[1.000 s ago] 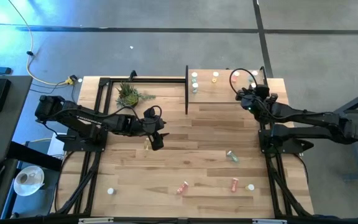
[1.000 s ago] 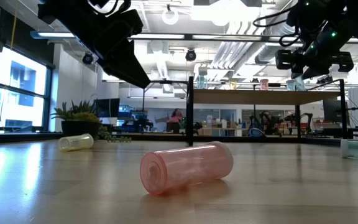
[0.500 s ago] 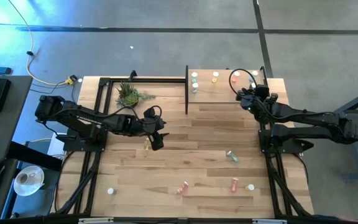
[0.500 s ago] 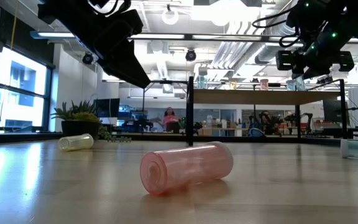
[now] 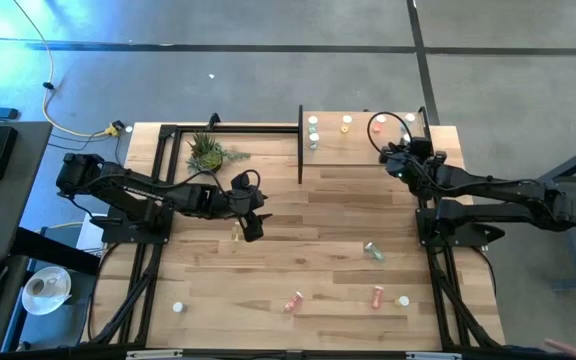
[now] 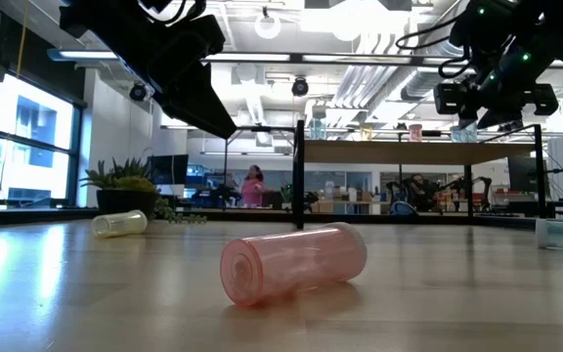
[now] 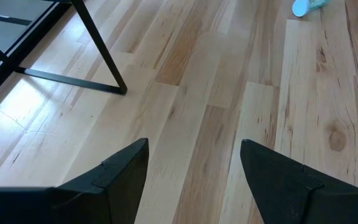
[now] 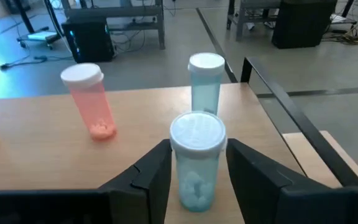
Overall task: Pick and place medicine bottles onto shelf by color
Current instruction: Put the blue pill bottle aligned with the other blue pill bottle on the shelf
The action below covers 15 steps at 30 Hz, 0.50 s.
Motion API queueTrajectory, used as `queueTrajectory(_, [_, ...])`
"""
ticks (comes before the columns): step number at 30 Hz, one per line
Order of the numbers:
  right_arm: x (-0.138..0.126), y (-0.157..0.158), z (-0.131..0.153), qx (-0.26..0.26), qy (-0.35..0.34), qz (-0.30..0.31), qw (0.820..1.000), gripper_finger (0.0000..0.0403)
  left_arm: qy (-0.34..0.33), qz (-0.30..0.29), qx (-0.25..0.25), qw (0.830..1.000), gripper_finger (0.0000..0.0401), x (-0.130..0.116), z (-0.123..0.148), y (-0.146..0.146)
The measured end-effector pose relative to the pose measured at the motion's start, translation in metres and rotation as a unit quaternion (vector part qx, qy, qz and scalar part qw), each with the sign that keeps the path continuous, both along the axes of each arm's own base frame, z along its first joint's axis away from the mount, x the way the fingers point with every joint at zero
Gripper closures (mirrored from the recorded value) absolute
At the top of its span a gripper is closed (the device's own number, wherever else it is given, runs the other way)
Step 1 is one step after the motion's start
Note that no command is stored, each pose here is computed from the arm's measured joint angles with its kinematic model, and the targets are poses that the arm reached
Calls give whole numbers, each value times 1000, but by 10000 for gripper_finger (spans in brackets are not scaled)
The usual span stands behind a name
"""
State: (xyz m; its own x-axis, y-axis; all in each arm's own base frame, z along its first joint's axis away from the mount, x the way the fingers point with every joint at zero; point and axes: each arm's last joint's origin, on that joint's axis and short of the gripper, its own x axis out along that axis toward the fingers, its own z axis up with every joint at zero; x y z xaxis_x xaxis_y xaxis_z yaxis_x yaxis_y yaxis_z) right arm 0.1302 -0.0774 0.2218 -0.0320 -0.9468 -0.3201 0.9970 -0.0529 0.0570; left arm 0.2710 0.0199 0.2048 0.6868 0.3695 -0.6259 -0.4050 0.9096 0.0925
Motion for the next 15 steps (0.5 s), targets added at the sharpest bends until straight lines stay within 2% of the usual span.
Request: queueTrajectory(15, [0, 0, 1, -5, 4, -4, 1000, 256, 0, 0, 0, 1000, 158, 0, 0, 0])
